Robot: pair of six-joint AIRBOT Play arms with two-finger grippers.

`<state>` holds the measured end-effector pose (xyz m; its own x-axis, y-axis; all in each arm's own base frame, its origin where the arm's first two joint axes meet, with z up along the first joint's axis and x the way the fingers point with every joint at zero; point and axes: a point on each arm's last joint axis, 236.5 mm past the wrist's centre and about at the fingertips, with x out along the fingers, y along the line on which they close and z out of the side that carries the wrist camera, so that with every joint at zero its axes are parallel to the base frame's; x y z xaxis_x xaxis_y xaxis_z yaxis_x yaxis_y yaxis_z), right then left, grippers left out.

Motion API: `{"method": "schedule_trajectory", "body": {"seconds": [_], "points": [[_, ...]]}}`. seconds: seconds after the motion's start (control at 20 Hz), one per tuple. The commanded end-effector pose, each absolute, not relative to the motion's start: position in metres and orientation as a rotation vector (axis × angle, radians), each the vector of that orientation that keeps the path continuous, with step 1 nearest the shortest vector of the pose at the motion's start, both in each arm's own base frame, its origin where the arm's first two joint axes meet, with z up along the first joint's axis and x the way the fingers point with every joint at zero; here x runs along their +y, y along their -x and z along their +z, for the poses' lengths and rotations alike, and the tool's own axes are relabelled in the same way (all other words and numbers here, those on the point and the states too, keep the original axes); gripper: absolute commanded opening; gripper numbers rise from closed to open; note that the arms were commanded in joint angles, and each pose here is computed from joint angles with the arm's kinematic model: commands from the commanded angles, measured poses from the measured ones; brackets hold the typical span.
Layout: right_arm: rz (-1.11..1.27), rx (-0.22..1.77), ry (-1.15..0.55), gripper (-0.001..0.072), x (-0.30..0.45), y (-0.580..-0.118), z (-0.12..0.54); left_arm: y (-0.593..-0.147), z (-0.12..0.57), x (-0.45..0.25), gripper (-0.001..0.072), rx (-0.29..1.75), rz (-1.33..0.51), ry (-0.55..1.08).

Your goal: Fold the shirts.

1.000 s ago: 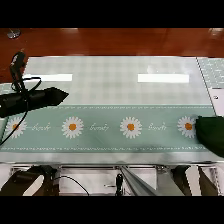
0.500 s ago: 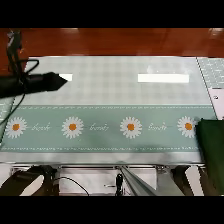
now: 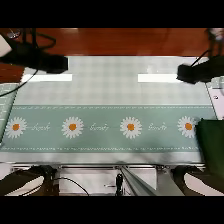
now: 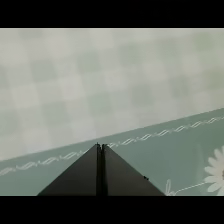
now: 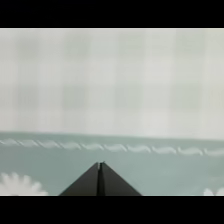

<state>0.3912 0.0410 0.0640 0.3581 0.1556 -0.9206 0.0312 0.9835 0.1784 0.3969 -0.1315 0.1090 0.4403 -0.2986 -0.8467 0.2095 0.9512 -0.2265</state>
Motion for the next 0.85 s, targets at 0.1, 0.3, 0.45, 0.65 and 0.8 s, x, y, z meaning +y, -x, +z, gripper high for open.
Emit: {"method": "schedule_trajectory", "body": {"seconds": [0.1,0.3,0.45,0.65,0.8], "points": [[-0.019,1.371,0.012,0.0026,0.033,-0.374,0.006,-0.382,0.032,-0.111,0.0024,1.197,-0.222,0.114],[-0.020,1.366,0.013,0.0026,0.033,-0.374,0.008,-0.381,0.030,-0.111,0.0024,1.208,-0.221,0.109],[-0.020,1.366,0.013,0.0026,0.033,-0.374,0.008,-0.381,0.028,-0.111,0.0024,1.212,-0.220,0.109],[-0.020,1.366,0.013,0.0026,0.033,-0.374,0.008,-0.381,0.027,-0.111,0.0025,1.214,-0.220,0.109],[-0.020,1.366,0.013,0.0026,0.033,-0.374,0.008,-0.381,0.027,-0.111,0.0025,1.214,-0.220,0.109]]}}
